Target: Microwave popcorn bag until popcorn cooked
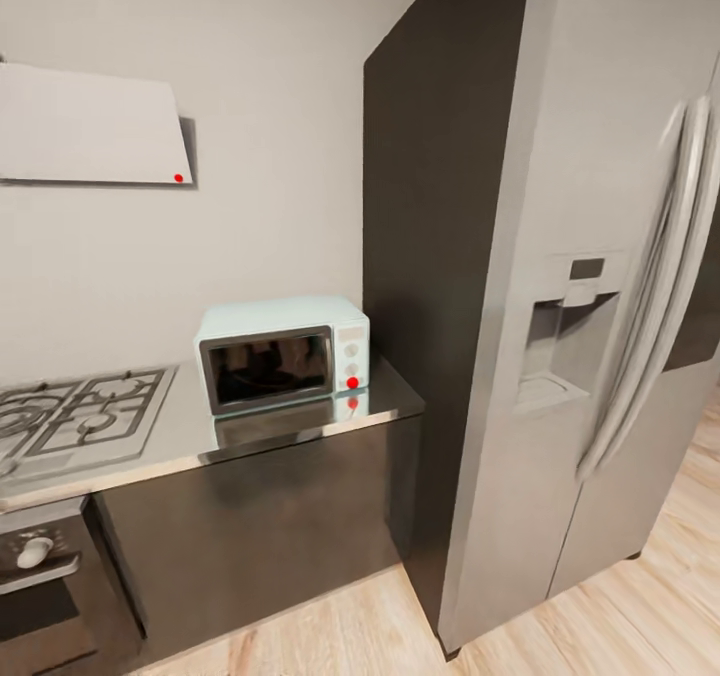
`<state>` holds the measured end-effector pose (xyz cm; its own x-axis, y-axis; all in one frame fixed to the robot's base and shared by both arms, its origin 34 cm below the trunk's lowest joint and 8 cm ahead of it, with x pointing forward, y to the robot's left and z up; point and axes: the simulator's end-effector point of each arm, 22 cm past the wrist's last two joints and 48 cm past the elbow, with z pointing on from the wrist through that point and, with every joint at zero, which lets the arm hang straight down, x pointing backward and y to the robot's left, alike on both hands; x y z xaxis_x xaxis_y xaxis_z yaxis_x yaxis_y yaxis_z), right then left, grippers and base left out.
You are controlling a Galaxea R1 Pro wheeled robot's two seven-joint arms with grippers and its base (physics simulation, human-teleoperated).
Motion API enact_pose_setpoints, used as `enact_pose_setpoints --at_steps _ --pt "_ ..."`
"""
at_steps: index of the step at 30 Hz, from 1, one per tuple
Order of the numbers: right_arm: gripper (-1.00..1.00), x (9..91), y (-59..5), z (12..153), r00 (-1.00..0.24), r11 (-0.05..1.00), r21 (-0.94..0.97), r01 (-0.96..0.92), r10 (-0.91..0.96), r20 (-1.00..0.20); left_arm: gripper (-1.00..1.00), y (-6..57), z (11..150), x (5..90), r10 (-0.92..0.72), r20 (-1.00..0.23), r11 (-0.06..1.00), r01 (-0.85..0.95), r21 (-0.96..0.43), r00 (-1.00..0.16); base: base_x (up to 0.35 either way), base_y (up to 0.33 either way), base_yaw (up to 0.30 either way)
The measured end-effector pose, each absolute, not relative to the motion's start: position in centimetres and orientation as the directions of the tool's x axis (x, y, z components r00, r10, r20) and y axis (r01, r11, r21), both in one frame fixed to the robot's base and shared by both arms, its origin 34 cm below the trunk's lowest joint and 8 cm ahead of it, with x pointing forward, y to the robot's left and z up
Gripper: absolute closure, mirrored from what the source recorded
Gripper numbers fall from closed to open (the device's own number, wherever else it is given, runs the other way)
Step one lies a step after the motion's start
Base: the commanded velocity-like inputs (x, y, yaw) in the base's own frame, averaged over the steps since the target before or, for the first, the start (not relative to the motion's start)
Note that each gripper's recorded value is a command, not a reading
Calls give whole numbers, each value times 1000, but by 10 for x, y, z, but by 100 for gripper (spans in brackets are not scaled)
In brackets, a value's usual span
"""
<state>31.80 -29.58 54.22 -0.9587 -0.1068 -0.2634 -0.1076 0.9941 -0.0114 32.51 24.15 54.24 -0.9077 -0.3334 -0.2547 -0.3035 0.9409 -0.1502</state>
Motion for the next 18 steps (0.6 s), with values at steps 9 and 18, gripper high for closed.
enact_pose_setpoints --at_steps 9,18 --pt "-100 318 -296 542 -959 994 -12 -108 -107 -263 -100 241 542 325 -335 -254 940 -304 -152 -907 0 0 272" --pt "-100 318 -295 542 -959 994 -11 -108 -107 -263 -100 242 542 325 -336 -255 940 -306 -151 -907 0 0 271"
